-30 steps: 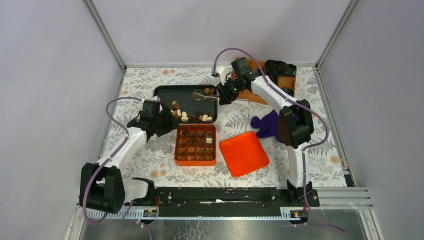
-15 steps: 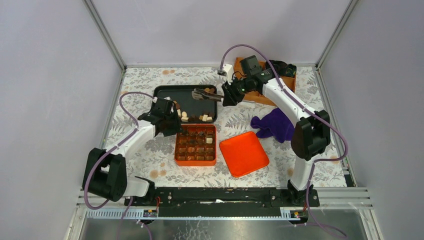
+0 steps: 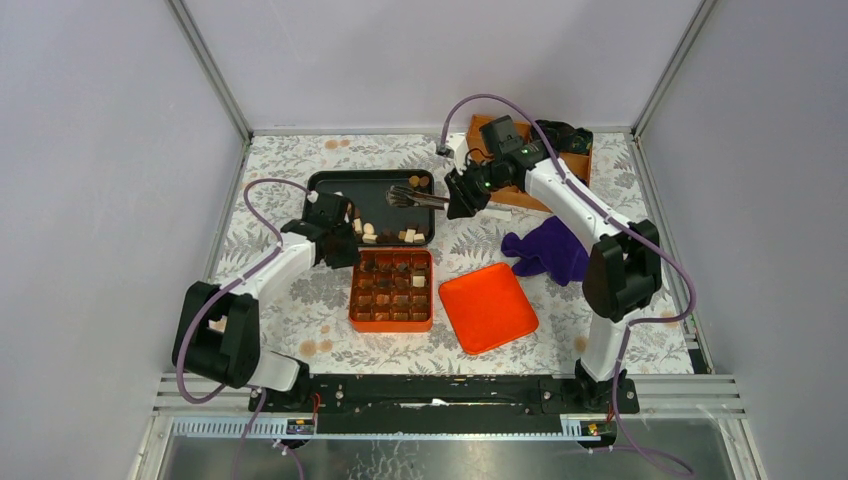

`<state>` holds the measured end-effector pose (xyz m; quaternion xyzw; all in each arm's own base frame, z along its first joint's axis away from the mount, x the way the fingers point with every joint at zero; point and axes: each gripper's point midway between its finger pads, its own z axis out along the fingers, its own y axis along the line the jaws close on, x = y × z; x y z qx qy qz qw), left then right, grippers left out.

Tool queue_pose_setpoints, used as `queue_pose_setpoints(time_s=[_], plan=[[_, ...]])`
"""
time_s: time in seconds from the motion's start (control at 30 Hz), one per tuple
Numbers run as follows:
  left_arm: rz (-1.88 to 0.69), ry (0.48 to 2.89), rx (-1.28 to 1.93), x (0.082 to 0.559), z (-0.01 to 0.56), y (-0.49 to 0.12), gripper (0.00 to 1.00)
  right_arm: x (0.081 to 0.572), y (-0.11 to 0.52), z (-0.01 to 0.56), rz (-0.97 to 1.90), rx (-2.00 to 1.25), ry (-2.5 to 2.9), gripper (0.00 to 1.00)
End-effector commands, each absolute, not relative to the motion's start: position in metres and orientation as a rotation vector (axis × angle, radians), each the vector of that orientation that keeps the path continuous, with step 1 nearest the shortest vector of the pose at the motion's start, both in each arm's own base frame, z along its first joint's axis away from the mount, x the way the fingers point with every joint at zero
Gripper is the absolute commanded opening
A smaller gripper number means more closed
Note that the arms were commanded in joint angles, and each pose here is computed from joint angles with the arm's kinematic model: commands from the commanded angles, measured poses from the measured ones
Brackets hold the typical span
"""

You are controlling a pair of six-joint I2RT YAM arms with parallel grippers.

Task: Pack the chocolate
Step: Pick up the packing box from the center of the board.

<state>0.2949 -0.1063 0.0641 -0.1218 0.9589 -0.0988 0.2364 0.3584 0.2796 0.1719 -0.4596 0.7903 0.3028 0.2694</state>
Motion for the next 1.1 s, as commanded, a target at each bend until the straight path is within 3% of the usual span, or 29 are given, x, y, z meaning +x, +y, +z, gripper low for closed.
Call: queue_pose_setpoints(time_s=[0.0, 0.27, 0.57, 1.07], plan=[[-0.255, 2.593, -0.297, 0.309, 0.069, -0.107, 0.28, 0.346, 0.28, 0.214, 0.852, -1.228, 2.023, 0.14], [-0.267, 2.594, -0.291, 0.309, 0.064, -0.109, 0.21, 0.331, 0.278, 0.229, 0.888, -1.239, 2.0, 0.14], [-0.272, 2.475, -0.288, 0.315, 0.086, -0.108, 0.0, 0.311, 0.275, 0.252, 0.936, -1.265, 1.967, 0.14], [-0.335, 2.101, -0.205, 0.313, 0.144, -0.11, 0.0, 0.271, 0.267, 0.297, 1.009, -1.358, 1.858, 0.14]])
